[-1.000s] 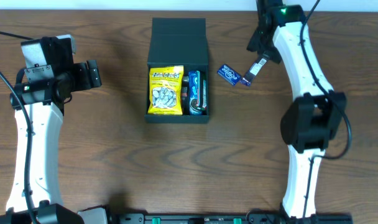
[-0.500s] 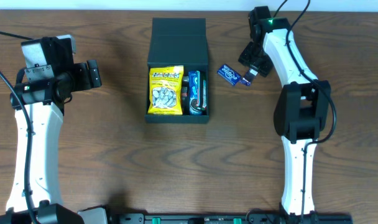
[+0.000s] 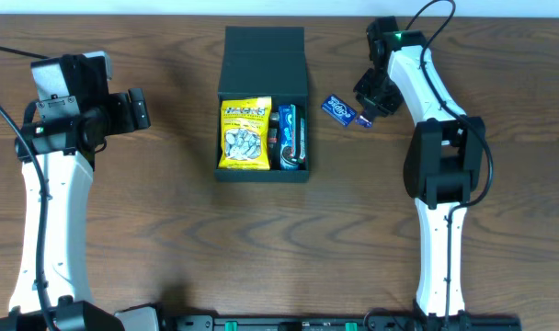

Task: Pack container
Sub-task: 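Grasp the upright blue bar pack with the right gripper and lift it, then carry the blue bar pack left and lower it into the box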

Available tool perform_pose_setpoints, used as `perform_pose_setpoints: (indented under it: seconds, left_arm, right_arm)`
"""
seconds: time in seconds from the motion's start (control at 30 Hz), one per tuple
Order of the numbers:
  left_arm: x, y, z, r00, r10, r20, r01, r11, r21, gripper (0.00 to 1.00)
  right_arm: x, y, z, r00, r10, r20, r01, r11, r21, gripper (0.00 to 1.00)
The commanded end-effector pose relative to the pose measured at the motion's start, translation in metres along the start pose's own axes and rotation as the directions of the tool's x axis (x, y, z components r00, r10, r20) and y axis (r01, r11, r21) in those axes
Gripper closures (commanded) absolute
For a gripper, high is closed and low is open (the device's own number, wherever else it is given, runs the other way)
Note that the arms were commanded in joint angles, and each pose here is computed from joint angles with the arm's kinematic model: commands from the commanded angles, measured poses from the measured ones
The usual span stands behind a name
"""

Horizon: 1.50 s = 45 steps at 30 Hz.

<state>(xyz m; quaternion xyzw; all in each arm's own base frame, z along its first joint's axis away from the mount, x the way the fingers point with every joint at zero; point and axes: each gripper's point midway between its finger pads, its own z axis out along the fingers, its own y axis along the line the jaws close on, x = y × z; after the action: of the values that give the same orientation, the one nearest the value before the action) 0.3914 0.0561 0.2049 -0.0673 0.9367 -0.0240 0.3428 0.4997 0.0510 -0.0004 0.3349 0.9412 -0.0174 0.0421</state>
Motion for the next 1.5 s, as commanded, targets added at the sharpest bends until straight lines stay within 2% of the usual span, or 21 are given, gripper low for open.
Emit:
perform_pose_setpoints:
  seconds: [0.0, 0.1, 0.3, 0.43, 0.53, 0.67, 0.87, 1.0, 1.07, 1.17, 1.23, 1.37, 1.47]
  left_arm:
    - [-0.002, 0.002, 0.001, 1.000, -0.011, 0.004, 0.011, 1.000, 0.000, 0.04]
    - [-0.002, 0.002, 0.001, 1.000, -0.011, 0.003, 0.011, 1.000, 0.000, 0.05]
    - [-0.002, 0.002, 0.001, 1.000, -0.011, 0.004, 0.011, 1.000, 0.000, 0.05]
    - [-0.002, 0.002, 0.001, 1.000, -0.011, 0.004, 0.011, 1.000, 0.000, 0.05]
    - [-0.002, 0.002, 0.001, 1.000, -0.011, 0.005, 0.011, 1.000, 0.000, 0.05]
    - [-0.003, 0.002, 0.001, 1.000, -0.011, 0.008, 0.011, 1.000, 0.000, 0.05]
    - [-0.006, 0.002, 0.001, 1.000, -0.009, 0.020, 0.009, 1.000, 0.000, 0.04]
    - [-0.006, 0.002, 0.001, 1.000, -0.009, 0.021, 0.009, 1.000, 0.000, 0.04]
    - [-0.006, 0.002, 0.001, 1.000, -0.009, 0.020, 0.009, 1.000, 0.001, 0.05]
    - [-0.006, 0.002, 0.001, 1.000, -0.010, 0.020, 0.010, 1.000, 0.001, 0.05]
    - [-0.005, 0.000, 0.001, 1.000, -0.010, 0.018, 0.009, 1.000, 0.012, 0.05]
    - [-0.004, -0.003, 0.001, 1.000, -0.007, 0.011, 0.006, 1.000, 0.026, 0.05]
    - [-0.005, -0.002, 0.001, 1.000, 0.004, 0.018, -0.005, 1.000, 0.023, 0.05]
  right_arm:
    - [0.003, -0.009, 0.019, 0.999, -0.009, -0.033, 0.010, 0.999, 0.036, 0.64]
    - [-0.002, -0.009, 0.018, 0.998, -0.063, -0.026, 0.064, 0.998, 0.026, 0.65]
    - [-0.023, -0.009, -0.008, 0.991, -0.136, -0.007, 0.135, 0.990, -0.027, 0.81]
    - [-0.038, 0.005, -0.044, 0.975, -0.214, 0.056, 0.219, 0.972, -0.085, 0.80]
    - [-0.038, 0.027, -0.076, 0.944, -0.313, 0.104, 0.328, 0.927, -0.181, 0.81]
    - [-0.019, 0.053, -0.125, 0.901, -0.407, 0.149, 0.433, 0.852, -0.295, 0.82]
    - [0.042, 0.075, -0.166, 0.809, -0.565, 0.162, 0.586, 0.756, -0.290, 0.81]
    - [0.078, 0.093, -0.171, 0.705, -0.685, 0.183, 0.706, 0.659, -0.259, 0.83]
    - [0.087, 0.088, -0.168, 0.637, -0.750, 0.178, 0.771, 0.614, -0.172, 0.85]
    - [0.103, 0.080, -0.166, 0.633, -0.766, 0.112, 0.771, 0.610, -0.183, 0.93]
    - [0.104, 0.064, -0.177, 0.631, -0.771, 0.086, 0.766, 0.602, -0.227, 0.94]
    - [0.072, -0.002, -0.207, 0.748, -0.661, 0.066, 0.656, 0.719, -0.229, 0.95]
    - [0.074, -0.020, -0.209, 0.762, -0.644, 0.071, 0.641, 0.733, -0.227, 0.95]
